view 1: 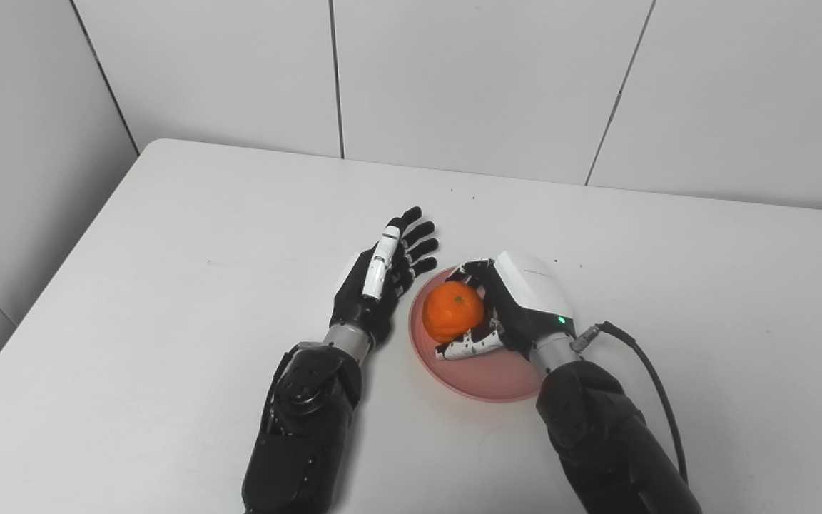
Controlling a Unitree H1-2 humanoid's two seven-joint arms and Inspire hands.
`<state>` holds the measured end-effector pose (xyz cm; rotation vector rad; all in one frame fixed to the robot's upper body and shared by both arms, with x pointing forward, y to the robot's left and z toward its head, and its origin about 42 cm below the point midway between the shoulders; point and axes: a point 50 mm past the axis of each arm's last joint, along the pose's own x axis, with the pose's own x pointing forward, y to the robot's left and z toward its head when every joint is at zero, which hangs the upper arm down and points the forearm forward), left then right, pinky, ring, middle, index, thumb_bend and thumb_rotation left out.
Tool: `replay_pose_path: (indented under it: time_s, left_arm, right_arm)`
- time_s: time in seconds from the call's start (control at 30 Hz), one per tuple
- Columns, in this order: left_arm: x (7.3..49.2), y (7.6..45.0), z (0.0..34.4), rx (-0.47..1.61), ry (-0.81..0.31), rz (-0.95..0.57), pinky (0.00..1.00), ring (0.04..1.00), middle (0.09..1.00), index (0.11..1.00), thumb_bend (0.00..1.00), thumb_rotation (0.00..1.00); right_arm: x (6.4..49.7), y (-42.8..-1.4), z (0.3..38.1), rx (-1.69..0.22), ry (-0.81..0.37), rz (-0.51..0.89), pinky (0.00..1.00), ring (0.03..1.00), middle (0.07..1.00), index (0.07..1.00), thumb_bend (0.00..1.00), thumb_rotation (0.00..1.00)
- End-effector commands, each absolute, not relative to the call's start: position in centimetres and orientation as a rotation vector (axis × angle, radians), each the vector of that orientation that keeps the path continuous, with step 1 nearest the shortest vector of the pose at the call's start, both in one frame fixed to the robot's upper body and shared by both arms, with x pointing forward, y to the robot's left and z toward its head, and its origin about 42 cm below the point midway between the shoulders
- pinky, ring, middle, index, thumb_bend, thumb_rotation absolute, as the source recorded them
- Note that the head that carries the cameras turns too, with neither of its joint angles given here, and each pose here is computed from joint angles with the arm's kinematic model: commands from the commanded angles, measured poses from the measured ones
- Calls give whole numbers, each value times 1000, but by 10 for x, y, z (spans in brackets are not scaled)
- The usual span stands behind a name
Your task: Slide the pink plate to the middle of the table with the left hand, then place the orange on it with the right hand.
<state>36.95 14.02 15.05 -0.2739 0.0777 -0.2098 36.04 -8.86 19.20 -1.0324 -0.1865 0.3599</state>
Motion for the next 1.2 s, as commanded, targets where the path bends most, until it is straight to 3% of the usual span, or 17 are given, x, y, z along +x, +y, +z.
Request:
replay_pose_path:
  time_s: [0.0,0.07,0.57,0.63,0.67,0.73,1.17]
  left_arm:
    - [372,144,157,-271,64,-221,863,885,903,904,390,1000]
    - [372,145,157,-272,64,-221,864,886,904,907,386,1000]
    - [372,149,156,-275,66,-220,862,884,900,904,398,1000]
    - [372,149,156,-278,66,-221,865,884,902,905,401,1000]
    - [372,150,156,-278,64,-222,865,884,904,905,399,1000]
    - [372,150,157,-277,64,-222,863,883,904,906,398,1000]
    - [373,153,157,-272,59,-222,860,885,905,906,396,1000]
  right_arm:
    - [361,-91,205,-1060,-261,319,212,300,402,488,516,132]
    - [361,-92,204,-1069,-260,312,234,332,441,489,515,133]
    - [361,-90,201,-1065,-236,308,266,362,464,489,518,141]
    - [361,-90,201,-1063,-228,312,377,479,560,492,520,150]
    - [361,-90,201,-1063,-225,315,404,507,584,585,661,214]
    - [362,-89,202,-1060,-214,322,407,514,594,652,759,276]
    - [362,-90,210,-1052,-184,346,469,598,684,756,929,388]
